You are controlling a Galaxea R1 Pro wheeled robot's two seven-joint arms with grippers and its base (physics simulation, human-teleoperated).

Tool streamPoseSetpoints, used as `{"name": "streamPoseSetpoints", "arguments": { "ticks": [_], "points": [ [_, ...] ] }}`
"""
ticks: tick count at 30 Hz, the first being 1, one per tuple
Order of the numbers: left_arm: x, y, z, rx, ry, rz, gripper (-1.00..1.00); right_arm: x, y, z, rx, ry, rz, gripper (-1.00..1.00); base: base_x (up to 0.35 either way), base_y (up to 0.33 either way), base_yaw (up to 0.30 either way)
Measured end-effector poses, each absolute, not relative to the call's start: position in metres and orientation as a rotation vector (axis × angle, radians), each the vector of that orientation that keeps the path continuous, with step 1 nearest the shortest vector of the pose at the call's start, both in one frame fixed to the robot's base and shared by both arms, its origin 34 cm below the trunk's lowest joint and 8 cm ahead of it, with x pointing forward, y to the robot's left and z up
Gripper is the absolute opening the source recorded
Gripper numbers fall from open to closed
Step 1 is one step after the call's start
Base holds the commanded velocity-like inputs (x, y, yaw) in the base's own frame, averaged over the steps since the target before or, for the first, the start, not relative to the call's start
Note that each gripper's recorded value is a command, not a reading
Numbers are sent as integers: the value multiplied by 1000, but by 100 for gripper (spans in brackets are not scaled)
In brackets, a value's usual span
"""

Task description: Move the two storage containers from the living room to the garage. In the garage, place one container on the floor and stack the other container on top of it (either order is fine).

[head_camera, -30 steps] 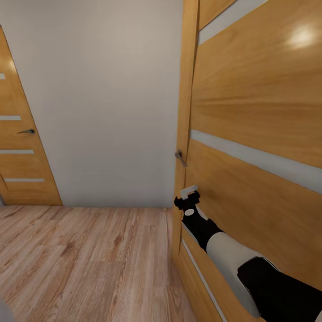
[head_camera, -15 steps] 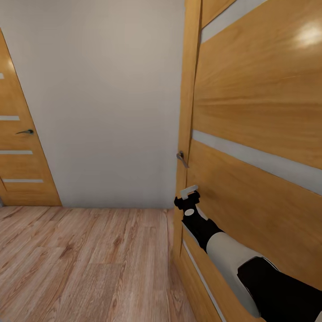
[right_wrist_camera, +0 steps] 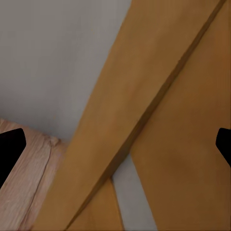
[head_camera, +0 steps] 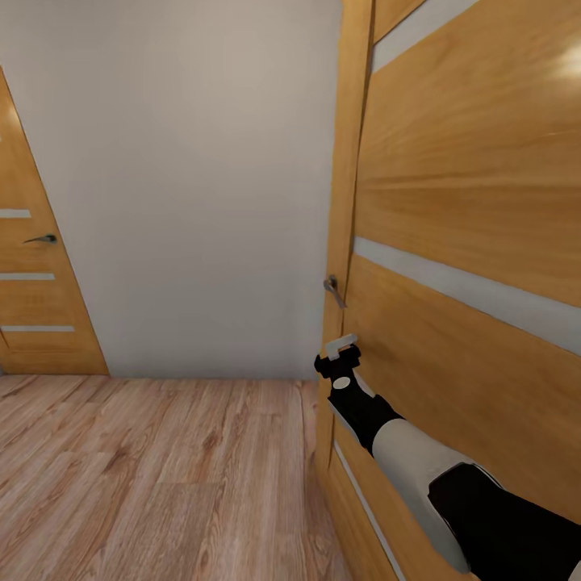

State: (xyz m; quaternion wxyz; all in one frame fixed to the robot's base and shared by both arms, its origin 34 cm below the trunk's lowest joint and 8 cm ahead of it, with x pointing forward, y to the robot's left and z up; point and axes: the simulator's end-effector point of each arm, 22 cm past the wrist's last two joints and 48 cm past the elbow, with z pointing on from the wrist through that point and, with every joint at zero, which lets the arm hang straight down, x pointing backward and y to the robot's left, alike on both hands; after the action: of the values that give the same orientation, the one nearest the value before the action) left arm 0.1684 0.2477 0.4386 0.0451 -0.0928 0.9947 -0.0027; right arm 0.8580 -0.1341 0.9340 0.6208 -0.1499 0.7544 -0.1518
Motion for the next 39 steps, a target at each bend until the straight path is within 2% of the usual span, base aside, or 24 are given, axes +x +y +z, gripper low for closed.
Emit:
{"name": "streamPoseSetpoints", "arguments": {
  "ticks": [24, 39],
  "points": [
    [168, 247, 439, -284, 3039, -10, 100, 859, -151, 929, -256, 1780, -337, 100, 8, 0, 0],
    [168, 247, 439, -284, 3039, -10, 100, 864, -215, 927, -220, 1784, -426, 100, 0, 0, 0]
  ]
}}
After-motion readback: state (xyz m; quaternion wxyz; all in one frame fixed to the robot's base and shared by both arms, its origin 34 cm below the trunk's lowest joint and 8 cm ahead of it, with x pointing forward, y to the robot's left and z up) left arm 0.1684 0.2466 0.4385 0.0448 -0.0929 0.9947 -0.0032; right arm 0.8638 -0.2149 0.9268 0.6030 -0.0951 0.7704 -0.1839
